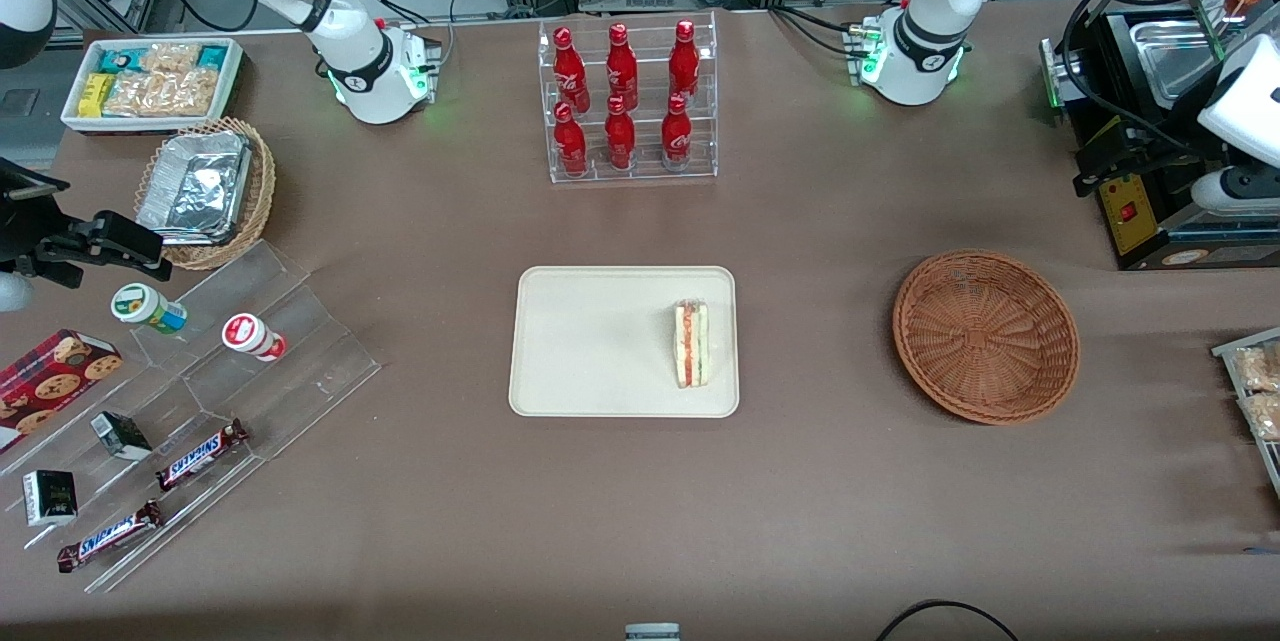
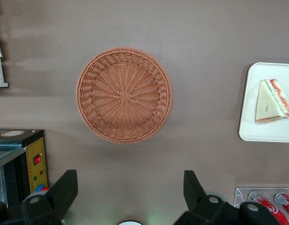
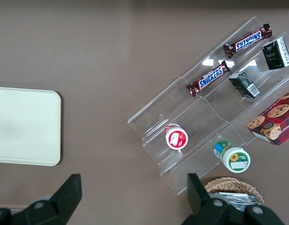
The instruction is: Place sandwich from basket to tray
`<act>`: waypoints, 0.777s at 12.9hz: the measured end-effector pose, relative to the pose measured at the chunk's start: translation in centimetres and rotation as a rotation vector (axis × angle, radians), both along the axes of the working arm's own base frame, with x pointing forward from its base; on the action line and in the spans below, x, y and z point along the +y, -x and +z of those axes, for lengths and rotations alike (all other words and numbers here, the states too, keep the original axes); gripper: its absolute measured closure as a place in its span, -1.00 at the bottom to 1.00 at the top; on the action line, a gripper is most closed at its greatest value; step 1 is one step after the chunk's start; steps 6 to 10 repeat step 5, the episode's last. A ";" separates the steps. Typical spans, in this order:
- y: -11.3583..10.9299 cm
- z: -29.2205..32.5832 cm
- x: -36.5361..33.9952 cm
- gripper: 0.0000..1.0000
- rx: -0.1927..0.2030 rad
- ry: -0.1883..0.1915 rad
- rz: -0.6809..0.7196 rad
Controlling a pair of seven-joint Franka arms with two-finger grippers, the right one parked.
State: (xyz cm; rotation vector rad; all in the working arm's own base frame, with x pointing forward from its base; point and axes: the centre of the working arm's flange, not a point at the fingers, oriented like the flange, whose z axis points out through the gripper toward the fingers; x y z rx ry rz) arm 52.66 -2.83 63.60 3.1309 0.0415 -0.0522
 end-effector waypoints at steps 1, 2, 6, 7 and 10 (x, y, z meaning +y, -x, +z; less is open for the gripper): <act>0.0 -0.1 -0.6 -1.00 0.002 -0.003 -0.011; 0.0 -0.2 -1.1 -1.00 0.003 -0.014 -0.020; 0.1 -0.2 -1.6 -1.00 0.000 -0.057 -0.038; 0.1 -0.2 -1.6 -1.00 0.000 -0.057 -0.038; 0.1 -0.2 -1.6 -1.00 0.000 -0.057 -0.038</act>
